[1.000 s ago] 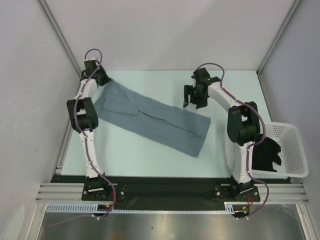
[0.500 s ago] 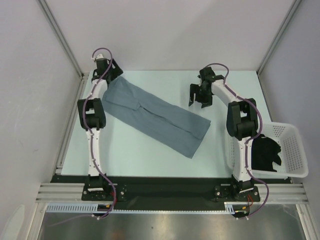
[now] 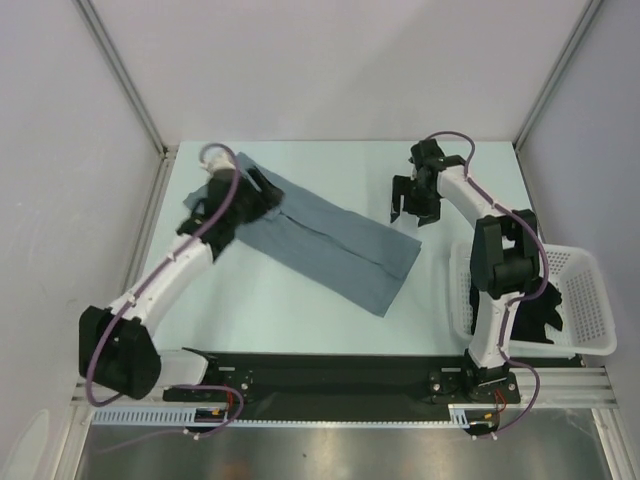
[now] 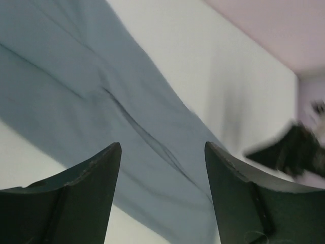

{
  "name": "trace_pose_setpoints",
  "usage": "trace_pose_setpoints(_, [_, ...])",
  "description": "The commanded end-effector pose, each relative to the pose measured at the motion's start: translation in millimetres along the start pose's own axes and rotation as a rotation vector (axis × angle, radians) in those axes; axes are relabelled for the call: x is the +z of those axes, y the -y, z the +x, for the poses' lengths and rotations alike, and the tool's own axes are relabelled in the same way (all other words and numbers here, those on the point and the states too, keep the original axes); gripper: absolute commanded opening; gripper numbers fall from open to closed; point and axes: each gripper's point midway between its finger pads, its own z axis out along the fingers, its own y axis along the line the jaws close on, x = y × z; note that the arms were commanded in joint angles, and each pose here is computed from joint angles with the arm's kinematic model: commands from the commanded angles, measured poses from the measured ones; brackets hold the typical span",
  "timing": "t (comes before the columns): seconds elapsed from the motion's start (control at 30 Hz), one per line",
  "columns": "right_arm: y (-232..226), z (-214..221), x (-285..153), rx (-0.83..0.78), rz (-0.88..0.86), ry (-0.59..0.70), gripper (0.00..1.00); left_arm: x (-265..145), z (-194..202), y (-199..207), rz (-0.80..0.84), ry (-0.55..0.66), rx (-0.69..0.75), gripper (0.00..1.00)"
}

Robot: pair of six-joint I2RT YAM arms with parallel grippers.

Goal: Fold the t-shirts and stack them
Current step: Fold the tshirt

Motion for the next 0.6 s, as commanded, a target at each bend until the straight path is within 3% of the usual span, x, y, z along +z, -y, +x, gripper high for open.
trace_pose_setpoints(0.0, [-6.0, -5.8, -34.3, 0.022, -0.029, 0.067, 0.8, -22.7, 134.7, 21.3, 0.026, -0.287, -0.135, 0.7])
trace_pose_setpoints(0.23, [4.7, 13.3, -58.3, 0.008, -0.008, 0.084, 0.81, -70.3, 237.4, 95.8, 0.153, -0.494, -0.427, 0.64])
trace_pose_setpoints(0.43, [7.9, 36.3, -84.3, 0.033, -0.029, 0.101, 0.81, -87.9, 307.1, 116.3, 0.129, -0.554, -0.532, 0.61])
trace_pose_setpoints(0.57, [10.6, 54.1, -98.8, 0.052, -0.042, 0.117, 0.82, -90.7, 360.0, 101.5, 0.04, -0.6, -0.595, 0.56])
